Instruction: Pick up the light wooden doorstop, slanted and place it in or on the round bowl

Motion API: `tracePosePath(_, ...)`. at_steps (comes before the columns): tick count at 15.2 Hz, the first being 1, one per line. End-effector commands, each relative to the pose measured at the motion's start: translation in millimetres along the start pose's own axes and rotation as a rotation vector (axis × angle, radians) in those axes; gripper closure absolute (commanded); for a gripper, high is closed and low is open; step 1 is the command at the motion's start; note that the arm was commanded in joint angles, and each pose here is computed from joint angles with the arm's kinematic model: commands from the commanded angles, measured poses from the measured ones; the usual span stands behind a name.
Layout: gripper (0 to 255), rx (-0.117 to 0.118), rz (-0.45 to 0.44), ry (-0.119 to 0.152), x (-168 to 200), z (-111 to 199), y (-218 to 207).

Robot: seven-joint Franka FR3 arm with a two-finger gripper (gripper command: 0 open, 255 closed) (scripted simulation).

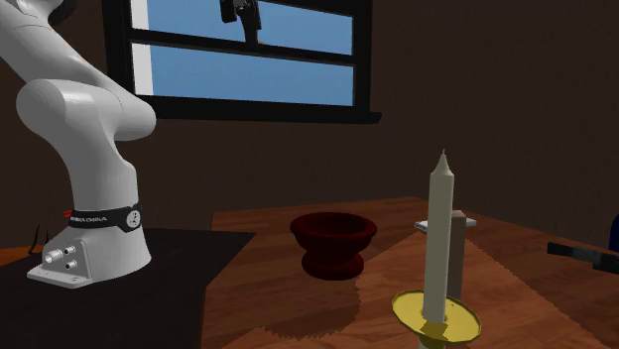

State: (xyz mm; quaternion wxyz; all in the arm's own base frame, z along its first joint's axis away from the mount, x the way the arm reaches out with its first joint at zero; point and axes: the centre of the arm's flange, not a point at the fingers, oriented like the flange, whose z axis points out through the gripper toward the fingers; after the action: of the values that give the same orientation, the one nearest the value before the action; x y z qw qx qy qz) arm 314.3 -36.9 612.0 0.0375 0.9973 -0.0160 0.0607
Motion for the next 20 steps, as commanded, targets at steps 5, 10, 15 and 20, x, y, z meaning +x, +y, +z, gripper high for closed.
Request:
tracePosePath(5, 0, 0.008, 0.010, -0.008, 38, 37, -7)
tracePosePath(10, 0, 0.019, 0.022, -0.017, 85, 84, -15)
tracePosePath(15, 0, 0.029, 0.035, -0.027, 131, 131, -23)
tracePosePath(20, 0, 0.040, 0.047, -0.036, 177, 179, -30)
